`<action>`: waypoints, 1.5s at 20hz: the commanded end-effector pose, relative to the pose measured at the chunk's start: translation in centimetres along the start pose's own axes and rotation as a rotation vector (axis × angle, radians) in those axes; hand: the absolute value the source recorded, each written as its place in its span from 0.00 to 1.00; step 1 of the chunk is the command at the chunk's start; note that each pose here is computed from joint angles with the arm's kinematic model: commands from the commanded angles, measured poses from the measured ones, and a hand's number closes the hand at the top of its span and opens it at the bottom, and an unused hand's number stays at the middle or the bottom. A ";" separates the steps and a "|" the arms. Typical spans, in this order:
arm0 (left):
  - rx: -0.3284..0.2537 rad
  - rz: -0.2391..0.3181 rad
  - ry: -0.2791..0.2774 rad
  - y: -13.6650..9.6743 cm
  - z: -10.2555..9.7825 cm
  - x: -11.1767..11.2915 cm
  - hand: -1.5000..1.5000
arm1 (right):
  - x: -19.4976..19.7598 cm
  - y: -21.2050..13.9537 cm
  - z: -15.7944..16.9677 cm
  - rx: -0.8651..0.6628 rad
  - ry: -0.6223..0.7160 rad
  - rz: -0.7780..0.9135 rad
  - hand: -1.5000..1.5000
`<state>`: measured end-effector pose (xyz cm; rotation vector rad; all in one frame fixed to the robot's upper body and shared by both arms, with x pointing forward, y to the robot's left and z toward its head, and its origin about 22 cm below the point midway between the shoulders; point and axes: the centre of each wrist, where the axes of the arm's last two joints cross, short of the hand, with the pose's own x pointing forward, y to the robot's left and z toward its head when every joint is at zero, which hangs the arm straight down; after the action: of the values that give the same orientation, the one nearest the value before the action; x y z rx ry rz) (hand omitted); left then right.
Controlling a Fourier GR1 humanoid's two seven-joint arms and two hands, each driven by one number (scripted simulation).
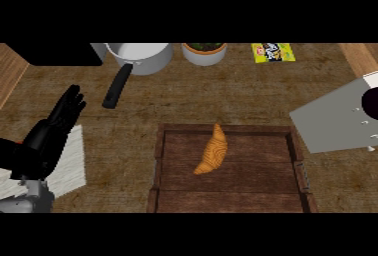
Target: Pick the eggplant from the tray and place it in the tiered shelf
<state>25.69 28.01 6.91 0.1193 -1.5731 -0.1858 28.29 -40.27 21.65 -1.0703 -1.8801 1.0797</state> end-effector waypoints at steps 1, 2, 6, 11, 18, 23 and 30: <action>0.008 0.003 -0.005 -1.2 0.3 -1.1 0.50 | -1.6 2.4 0.6 -0.008 0.087 0.001 1.00; 0.006 -0.003 0.022 0.6 0.4 -1.3 0.50 | -2.2 0.0 -0.4 -0.024 0.120 0.000 1.00; 0.002 0.003 0.004 -0.9 0.4 -1.0 0.50 | -5.2 -0.8 0.8 -0.235 0.312 0.008 1.00; 0.020 -0.001 -0.009 -0.1 0.0 -0.5 0.50 | -6.2 -4.4 3.3 0.139 0.271 0.664 0.00; 0.008 0.008 -0.004 0.8 0.3 -0.4 0.50 | -7.8 -3.6 1.1 -0.046 0.463 0.393 0.00; 0.019 0.004 0.000 0.6 0.6 -1.7 0.50 | -6.2 -5.6 -0.3 -0.215 0.429 0.128 0.00; 0.025 0.002 0.028 1.3 0.9 -1.0 0.50 | -5.0 -14.4 0.6 -0.418 0.479 -0.143 0.00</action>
<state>25.23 28.67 6.16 0.1383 -1.5583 -0.1662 27.39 -47.92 30.70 -1.3618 -1.7089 0.4839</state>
